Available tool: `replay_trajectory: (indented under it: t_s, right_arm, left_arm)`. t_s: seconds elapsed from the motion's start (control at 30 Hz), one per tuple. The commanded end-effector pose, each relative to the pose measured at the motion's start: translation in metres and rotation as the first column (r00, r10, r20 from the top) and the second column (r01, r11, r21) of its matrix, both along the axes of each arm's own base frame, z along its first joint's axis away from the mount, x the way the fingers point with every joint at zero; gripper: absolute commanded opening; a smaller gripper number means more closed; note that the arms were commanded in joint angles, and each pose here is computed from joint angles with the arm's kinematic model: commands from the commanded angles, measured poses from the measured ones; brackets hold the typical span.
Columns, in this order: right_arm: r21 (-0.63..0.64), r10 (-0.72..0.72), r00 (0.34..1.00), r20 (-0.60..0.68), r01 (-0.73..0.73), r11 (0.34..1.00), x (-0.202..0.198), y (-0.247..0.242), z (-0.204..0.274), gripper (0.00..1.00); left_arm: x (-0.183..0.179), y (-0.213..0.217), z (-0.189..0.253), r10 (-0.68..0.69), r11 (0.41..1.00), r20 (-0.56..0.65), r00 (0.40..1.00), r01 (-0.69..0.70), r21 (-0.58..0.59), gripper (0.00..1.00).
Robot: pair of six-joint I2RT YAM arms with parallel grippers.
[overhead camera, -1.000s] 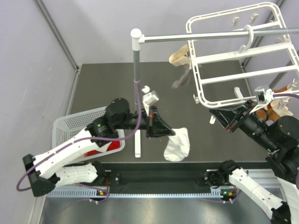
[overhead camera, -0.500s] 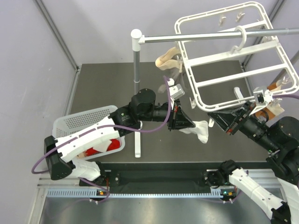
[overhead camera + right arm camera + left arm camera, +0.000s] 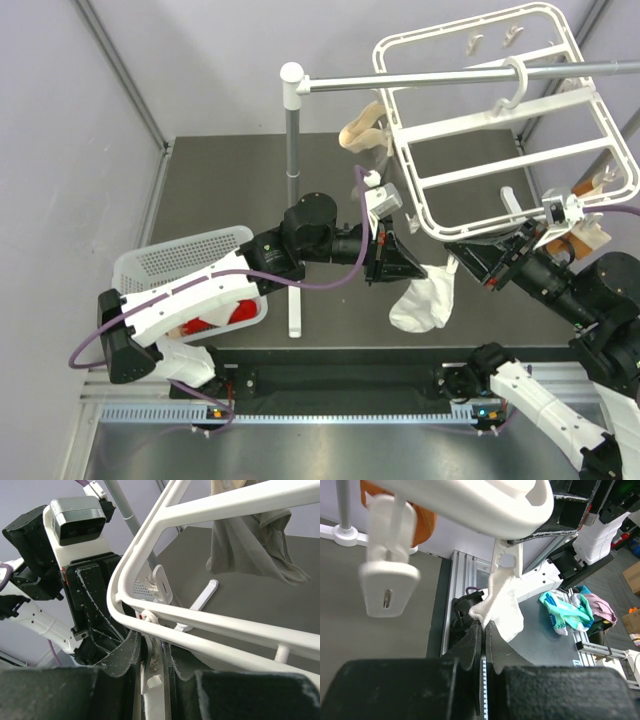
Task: Clip the socks to the hanger
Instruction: Clamp the sock onto the hanger.
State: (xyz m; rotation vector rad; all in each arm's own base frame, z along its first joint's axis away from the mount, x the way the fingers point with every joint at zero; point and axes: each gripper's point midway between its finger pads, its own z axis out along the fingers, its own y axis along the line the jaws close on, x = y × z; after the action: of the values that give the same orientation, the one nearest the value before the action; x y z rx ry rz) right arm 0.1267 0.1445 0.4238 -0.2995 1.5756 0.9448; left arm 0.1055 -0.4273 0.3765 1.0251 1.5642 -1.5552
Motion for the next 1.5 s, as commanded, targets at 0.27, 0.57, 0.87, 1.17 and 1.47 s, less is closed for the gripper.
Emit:
replay_trajectory:
  t_s: [0.27,0.57,0.87,1.17,1.47]
  right_arm:
    - [0.011,0.029,1.000,-0.011,-0.029,1.000,-0.007,0.002,-0.002,0.00]
    - [0.017,0.027,1.000,-0.012,-0.027,0.999,-0.009,0.001,-0.002,0.00]
    - [0.024,0.033,0.999,-0.017,-0.033,0.999,-0.007,0.003,-0.003,0.01]
    - [0.025,0.032,0.999,-0.026,-0.032,0.999,-0.006,0.004,-0.006,0.01]
    - [0.018,0.026,0.999,-0.024,-0.025,1.000,-0.007,0.002,-0.007,0.09]
  left_arm:
    - [0.007,-0.003,0.048,0.047,0.989,0.065,0.997,-0.037,-0.146,0.00]
    - [0.016,-0.003,0.052,0.104,0.984,0.050,0.993,-0.095,-0.153,0.00]
    - [0.014,-0.010,0.054,0.078,0.985,0.023,0.997,-0.073,-0.159,0.00]
    - [0.007,-0.020,0.055,0.044,0.986,0.026,0.999,-0.039,-0.160,0.00]
    - [0.006,-0.013,0.069,0.059,0.979,0.030,0.998,-0.052,-0.195,0.00]
